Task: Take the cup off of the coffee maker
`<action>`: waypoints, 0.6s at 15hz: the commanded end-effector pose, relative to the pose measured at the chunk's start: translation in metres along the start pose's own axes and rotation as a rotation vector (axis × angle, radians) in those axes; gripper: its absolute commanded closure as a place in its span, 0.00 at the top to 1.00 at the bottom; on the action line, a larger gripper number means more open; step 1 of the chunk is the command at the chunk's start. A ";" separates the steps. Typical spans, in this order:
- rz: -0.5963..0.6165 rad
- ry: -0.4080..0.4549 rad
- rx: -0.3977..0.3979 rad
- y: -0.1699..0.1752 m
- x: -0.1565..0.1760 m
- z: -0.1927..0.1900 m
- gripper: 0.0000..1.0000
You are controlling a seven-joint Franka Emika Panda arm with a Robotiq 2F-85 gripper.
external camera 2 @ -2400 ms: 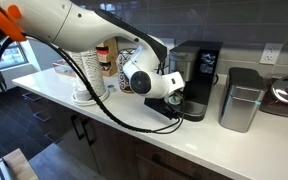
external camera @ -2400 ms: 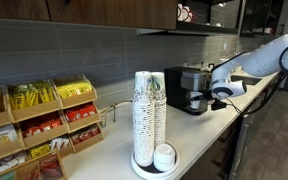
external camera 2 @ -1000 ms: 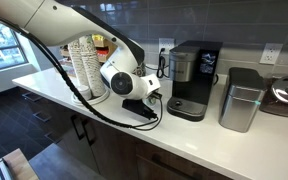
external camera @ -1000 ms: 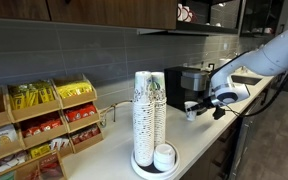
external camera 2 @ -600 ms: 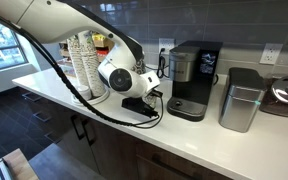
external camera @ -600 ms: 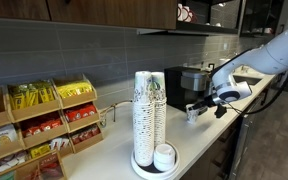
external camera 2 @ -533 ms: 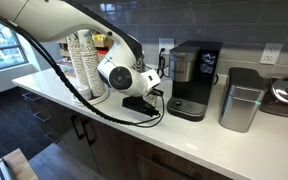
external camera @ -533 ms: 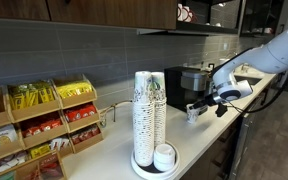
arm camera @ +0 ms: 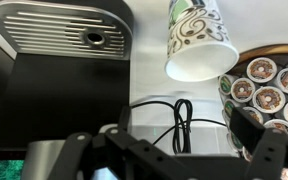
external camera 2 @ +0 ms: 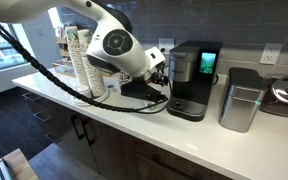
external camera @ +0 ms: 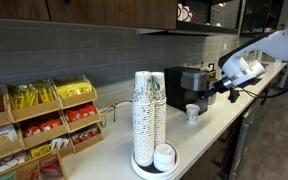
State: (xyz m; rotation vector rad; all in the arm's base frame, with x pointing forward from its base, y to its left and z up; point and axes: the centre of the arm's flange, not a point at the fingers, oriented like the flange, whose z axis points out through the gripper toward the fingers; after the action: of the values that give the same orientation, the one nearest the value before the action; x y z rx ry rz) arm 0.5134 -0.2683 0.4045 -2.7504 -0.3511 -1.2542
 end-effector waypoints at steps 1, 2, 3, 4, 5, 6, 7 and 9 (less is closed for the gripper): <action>-0.032 -0.146 0.022 -0.008 0.022 -0.056 1.00; -0.043 -0.179 0.021 -0.009 0.023 -0.062 1.00; -0.055 -0.212 0.022 -0.010 0.025 -0.070 1.00; -0.067 -0.238 0.029 -0.011 0.026 -0.076 1.00; -0.082 -0.264 0.045 -0.012 0.029 -0.083 1.00; -0.092 -0.287 0.059 -0.013 0.033 -0.090 1.00; -0.104 -0.303 0.075 -0.015 0.037 -0.098 1.00; -0.134 -0.320 0.113 -0.020 0.045 -0.113 1.00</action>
State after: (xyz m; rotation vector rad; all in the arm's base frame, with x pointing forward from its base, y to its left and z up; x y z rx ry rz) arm 0.4660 -0.2699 0.4857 -2.8892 -0.5493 -0.8480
